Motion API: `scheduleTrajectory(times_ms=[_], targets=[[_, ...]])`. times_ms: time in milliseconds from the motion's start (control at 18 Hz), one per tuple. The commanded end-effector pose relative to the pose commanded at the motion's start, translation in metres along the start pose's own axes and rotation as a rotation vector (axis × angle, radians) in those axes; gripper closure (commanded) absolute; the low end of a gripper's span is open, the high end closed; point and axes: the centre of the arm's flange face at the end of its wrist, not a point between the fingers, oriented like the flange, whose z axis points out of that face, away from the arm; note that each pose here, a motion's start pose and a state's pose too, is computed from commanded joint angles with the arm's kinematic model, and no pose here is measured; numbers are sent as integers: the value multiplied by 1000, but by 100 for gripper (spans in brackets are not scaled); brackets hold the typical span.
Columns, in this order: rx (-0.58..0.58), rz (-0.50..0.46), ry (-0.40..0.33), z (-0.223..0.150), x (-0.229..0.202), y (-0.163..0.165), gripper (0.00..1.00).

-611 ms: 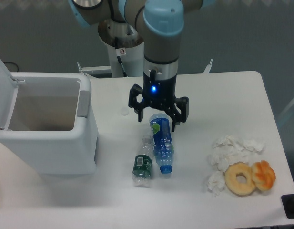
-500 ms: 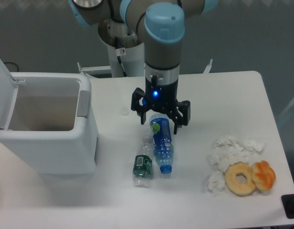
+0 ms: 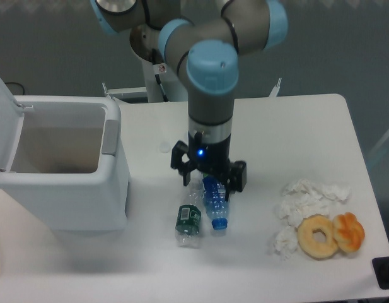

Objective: Pick up the plastic bottle

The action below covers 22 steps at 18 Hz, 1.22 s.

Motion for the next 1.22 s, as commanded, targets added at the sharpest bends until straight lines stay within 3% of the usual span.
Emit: scheduleTrajectory(times_ms=[389, 667, 778, 1222], targets=[[-26, 8, 42, 66, 4, -11, 0], [-51, -111, 66, 97, -1, -14, 0], [-61, -117, 76, 107, 6, -19, 0], [-103, -215, 70, 115, 12, -12, 0]])
